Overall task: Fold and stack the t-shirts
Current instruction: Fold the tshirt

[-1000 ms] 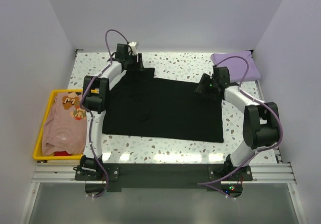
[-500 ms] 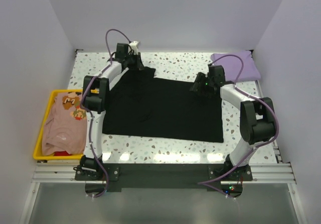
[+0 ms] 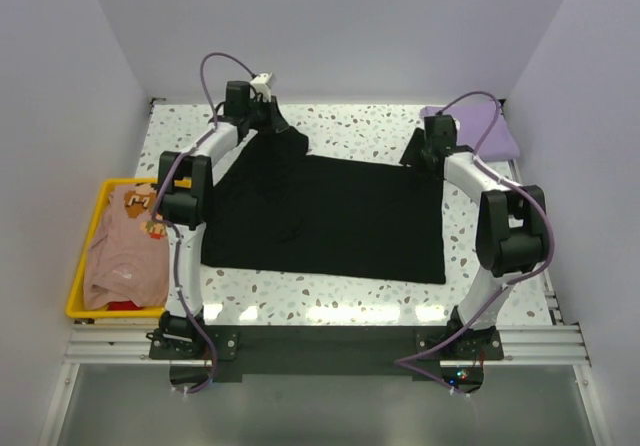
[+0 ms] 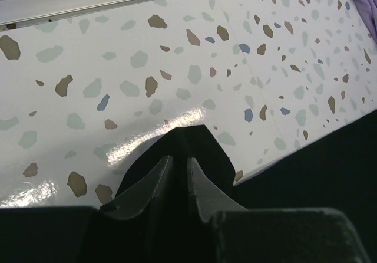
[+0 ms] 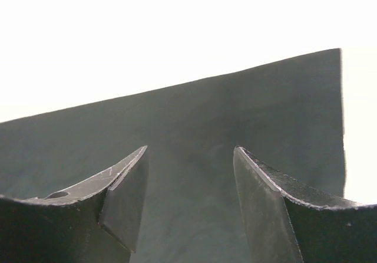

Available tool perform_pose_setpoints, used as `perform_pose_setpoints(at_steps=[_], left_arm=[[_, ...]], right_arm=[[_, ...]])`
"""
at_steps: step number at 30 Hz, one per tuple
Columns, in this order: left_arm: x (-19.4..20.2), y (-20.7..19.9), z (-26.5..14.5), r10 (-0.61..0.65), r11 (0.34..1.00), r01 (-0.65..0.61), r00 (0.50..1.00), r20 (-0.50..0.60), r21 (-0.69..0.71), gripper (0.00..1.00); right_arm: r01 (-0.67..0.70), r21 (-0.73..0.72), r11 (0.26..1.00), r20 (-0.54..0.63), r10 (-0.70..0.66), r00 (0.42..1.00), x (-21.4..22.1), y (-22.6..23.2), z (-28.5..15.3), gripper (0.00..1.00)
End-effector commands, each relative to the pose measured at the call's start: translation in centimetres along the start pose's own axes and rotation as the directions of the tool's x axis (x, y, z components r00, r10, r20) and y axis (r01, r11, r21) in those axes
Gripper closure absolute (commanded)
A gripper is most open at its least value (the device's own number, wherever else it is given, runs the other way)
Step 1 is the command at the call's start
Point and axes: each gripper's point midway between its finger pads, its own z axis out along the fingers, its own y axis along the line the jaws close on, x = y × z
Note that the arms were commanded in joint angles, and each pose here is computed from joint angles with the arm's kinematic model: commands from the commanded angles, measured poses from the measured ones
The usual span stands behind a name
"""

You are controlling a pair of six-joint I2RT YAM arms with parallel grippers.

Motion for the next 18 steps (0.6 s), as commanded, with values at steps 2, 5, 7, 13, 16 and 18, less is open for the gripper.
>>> perform_pose_setpoints(at_steps=[2, 5, 7, 13, 16, 18], left_arm=[[-4.8, 0.1, -2.4, 0.022, 1.000, -0.023, 0.990, 0.141, 0.009, 0.78], [-4.6, 0.6, -2.2, 0.008, 1.000, -0.009, 0.990, 0.141, 0.007, 0.74], [-4.5, 0.9, -1.9, 0.003, 1.000, -0.004, 0.989, 0.145, 0.007, 0.73], [-3.8, 1.9, -1.0, -0.015, 1.000, 0.017, 0.991, 0.136, -0.016, 0.71], [-3.6, 2.7, -1.0, -0.011, 0.998, 0.019, 0.991, 0.136, -0.052, 0.66], [-3.5, 2.9, -0.8, -0.003, 0.998, 0.011, 0.991, 0.134, -0.059, 0.63]], right_arm=[[-0.062, 0.139, 0.988, 0.033, 0.058, 0.998, -2.6, -5.5, 1.1, 0.38], [-0.081, 0.177, 0.981, 0.023, 0.079, 0.997, -2.8, -7.4, 2.0, 0.39], [-0.077, 0.194, 0.978, 0.009, 0.077, 0.997, -2.6, -7.7, 2.8, 0.39], [-0.103, 0.249, 0.963, 0.000, 0.107, 0.994, -3.3, -10.1, 4.6, 0.41], [-0.110, 0.260, 0.959, 0.008, 0.111, 0.994, -3.6, -10.5, 5.1, 0.41], [-0.117, 0.256, 0.959, 0.016, 0.117, 0.993, -3.9, -10.5, 5.5, 0.41]])
